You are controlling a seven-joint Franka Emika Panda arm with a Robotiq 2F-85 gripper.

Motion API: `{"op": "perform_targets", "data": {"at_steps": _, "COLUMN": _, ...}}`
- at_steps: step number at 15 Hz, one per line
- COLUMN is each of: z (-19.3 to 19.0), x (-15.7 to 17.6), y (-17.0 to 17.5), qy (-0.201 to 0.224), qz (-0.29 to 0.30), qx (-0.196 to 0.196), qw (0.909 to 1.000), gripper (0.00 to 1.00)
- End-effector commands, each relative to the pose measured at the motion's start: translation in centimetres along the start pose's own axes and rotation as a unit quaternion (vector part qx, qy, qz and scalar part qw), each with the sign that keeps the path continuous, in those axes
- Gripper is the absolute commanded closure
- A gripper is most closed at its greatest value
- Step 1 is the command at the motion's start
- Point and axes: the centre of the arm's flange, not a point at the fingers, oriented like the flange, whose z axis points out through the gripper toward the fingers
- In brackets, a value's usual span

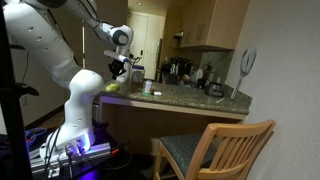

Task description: Move the white spoon to the counter top

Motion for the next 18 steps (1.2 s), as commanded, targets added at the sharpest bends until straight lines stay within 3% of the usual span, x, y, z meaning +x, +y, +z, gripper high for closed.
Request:
{"op": "perform_targets", "data": {"at_steps": 1, "z": 3.5, "x": 8.7, "y": -0.3, "qy": 0.053, "qz": -0.016, "qx": -0.077, "qw": 0.9955, "gripper": 0.97}}
{"op": "perform_targets", "data": {"at_steps": 2, "z": 4.2, "x": 10.6, "y": -0.7, "qy": 0.066, "qz": -0.014, "qx": -0.093, "qw": 0.9934, "gripper": 0.97}}
{"op": "perform_targets", "data": {"at_steps": 3, "z": 2.0, "x": 5.5, "y": -1.1, "qy": 0.060, "qz": -0.020, "qx": -0.067, "qw": 0.9957, "gripper": 0.90}}
{"op": "perform_targets", "data": {"at_steps": 5, "z": 4.0, "x": 7.9, "y": -1.5, "qy": 0.067, "qz": -0.023, "qx": -0.078, "qw": 0.9944, "gripper": 0.90}}
{"op": "perform_targets", "data": {"at_steps": 6, "z": 4.5, "x": 8.6, "y": -1.4, "qy": 0.064, "qz": -0.024, "qx": -0.076, "qw": 0.9948, "gripper": 0.97}}
{"op": "perform_targets", "data": {"at_steps": 10, "z": 5.8, "x": 6.2, "y": -0.3, "qy": 0.020, "qz": -0.008, "qx": -0.112, "qw": 0.9935, "gripper": 0.97}}
{"op": "perform_targets", "data": {"at_steps": 18, "z": 9.4, "x": 2.7, "y": 1.3, "qy": -0.012, "qz": 0.022, "qx": -0.097, "qw": 0.9950, "gripper": 0.97}}
